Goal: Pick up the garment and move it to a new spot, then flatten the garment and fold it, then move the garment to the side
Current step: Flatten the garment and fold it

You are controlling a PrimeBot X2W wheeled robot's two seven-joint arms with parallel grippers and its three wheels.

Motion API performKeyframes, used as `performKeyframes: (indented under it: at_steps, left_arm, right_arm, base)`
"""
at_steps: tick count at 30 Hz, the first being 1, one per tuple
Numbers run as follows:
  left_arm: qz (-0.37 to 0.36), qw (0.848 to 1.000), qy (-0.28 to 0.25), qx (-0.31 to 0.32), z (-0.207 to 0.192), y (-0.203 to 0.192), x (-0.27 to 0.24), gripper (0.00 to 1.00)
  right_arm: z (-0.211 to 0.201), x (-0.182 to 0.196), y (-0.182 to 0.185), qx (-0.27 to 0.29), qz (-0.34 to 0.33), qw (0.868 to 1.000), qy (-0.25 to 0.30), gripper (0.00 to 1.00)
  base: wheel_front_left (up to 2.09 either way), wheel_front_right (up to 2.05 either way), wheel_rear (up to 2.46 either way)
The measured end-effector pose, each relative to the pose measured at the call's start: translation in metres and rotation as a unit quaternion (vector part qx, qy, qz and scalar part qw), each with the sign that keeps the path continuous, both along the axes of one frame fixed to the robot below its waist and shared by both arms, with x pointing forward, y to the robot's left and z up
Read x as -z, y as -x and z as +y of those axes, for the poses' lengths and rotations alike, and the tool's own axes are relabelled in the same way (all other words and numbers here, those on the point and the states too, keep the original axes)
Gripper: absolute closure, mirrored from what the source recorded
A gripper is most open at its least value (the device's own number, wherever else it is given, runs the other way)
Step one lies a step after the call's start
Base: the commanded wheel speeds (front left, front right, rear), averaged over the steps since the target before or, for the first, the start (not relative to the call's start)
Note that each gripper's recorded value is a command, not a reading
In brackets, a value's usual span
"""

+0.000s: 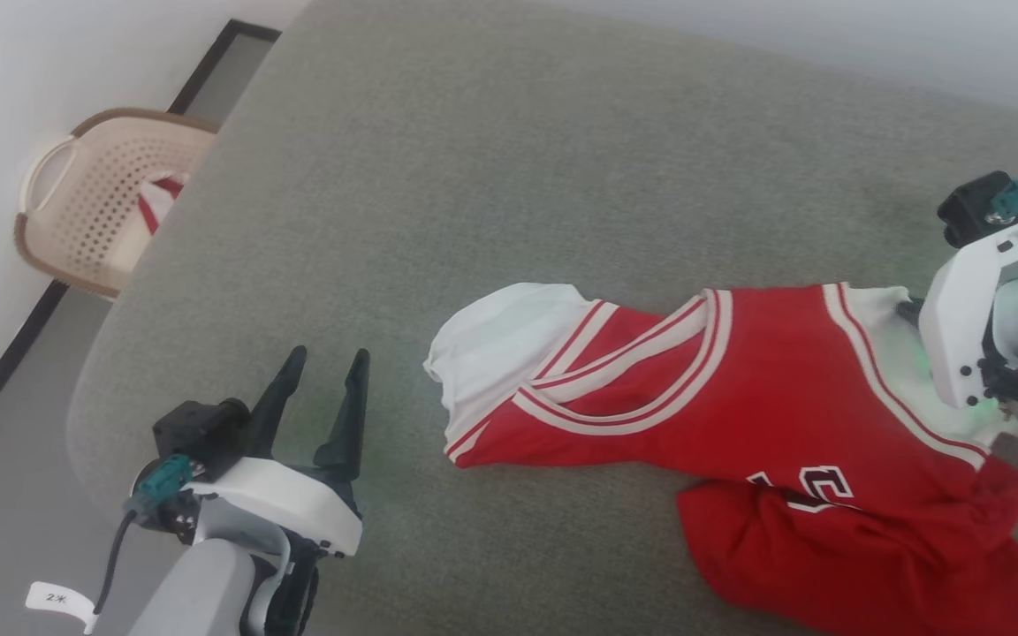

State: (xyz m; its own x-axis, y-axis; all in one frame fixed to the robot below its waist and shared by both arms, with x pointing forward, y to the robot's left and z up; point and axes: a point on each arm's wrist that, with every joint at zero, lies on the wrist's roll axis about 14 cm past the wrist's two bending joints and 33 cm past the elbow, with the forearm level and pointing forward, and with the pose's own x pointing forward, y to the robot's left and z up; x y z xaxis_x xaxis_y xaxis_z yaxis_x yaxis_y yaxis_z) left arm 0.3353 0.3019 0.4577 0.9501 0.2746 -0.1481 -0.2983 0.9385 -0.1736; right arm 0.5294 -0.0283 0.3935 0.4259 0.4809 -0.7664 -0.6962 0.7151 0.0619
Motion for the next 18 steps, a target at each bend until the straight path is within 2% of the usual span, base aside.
performKeyframes:
  at_steps: [9, 18]
  left_arm:
    - [-0.014, 1.000, -0.008, 0.014, 0.001, -0.007, -0.006, 0.00]
    - [-0.015, 1.000, -0.013, 0.024, 0.001, -0.009, -0.006, 0.00]
  right_arm:
    - [0.010, -0.057, 0.017, -0.054, -0.086, 0.992, -0.068, 1.00]
    - [-0.001, -0.099, 0.066, -0.086, -0.119, 0.982, -0.120, 1.00]
  base:
    - [0.00, 0.00, 0.00]
    - [0.00, 0.00, 0.00]
